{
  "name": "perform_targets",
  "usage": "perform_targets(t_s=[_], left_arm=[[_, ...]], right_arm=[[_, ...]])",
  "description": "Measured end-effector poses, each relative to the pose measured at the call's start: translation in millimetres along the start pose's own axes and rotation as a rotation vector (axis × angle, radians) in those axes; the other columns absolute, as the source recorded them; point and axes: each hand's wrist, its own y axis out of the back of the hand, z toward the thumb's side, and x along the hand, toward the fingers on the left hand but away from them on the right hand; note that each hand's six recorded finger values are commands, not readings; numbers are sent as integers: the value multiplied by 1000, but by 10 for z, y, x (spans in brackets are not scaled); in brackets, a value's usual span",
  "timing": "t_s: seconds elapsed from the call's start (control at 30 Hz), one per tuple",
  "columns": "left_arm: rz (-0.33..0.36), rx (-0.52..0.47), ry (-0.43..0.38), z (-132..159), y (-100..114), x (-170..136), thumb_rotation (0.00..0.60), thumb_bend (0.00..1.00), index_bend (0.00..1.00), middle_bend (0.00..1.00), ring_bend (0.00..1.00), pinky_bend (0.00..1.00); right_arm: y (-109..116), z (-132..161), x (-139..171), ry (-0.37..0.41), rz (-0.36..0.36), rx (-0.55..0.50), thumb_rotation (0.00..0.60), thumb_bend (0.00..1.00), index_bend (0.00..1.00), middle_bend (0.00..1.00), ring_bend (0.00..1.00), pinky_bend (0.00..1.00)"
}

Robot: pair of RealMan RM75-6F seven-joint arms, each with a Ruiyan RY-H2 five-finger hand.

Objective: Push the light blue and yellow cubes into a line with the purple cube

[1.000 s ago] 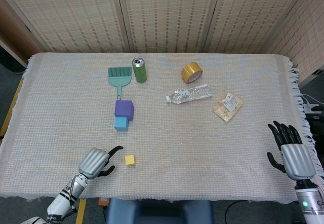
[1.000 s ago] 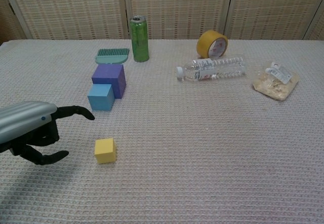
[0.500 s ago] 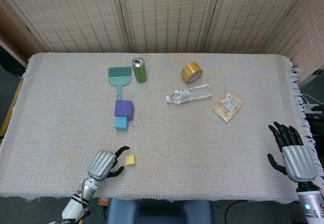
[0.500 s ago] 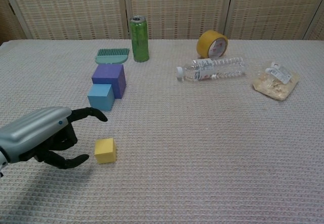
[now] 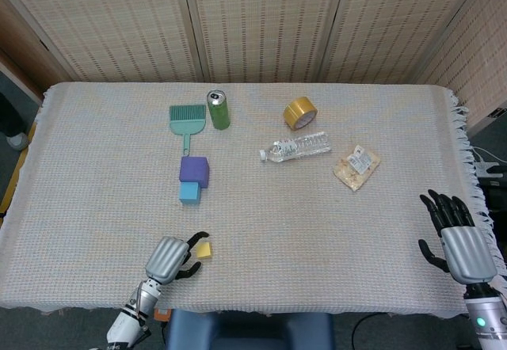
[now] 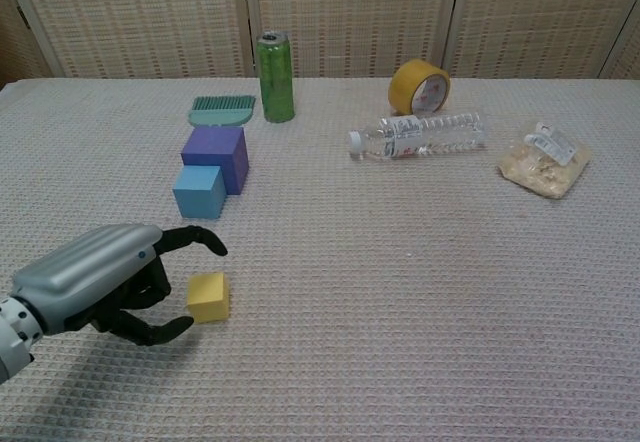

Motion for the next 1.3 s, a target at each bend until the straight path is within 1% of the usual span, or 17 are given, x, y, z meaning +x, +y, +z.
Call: perform_targets(t_s=[0.2,0.43,0.67,0.8,0.9,1.07,1.3], left_arm=[[12,21,22,18,-45,42,600,331,270,1000,1000,1000],[32,26,34,46,-90,85,600,333,357,1000,1000,1000],[37,21,45,29,-125,115,600,332,404,1000,1000,1000],[46,14,44,26,-123,123,600,331,463,1000,1000,1000],[59,6,39,34,-104,124,600,332,508,1000,1000,1000],[84,3,37,-7,-45,134,600,334,519,1000,1000,1000],[118,28,37,-196,170,222,600,333,520,1000,1000,1000]], right_arm=[[12,-4,6,-2,-5,-1,600,135,0,0,0,0],[12,-8,3,-3,-3,-1,600,136,0,0,0,0],[30,-14,9,-4,-9,-2,600,136,0,0,0,0],[31,-16,10,-6,-9,-2,600,136,0,0,0,0],[23,-15,7,-6,-6,0,600,136,0,0,0,0],[13,-15,3,-7,-2,1,600,135,0,0,0,0],[1,-28,-8,-17,0,9,600,136,0,0,0,0]])
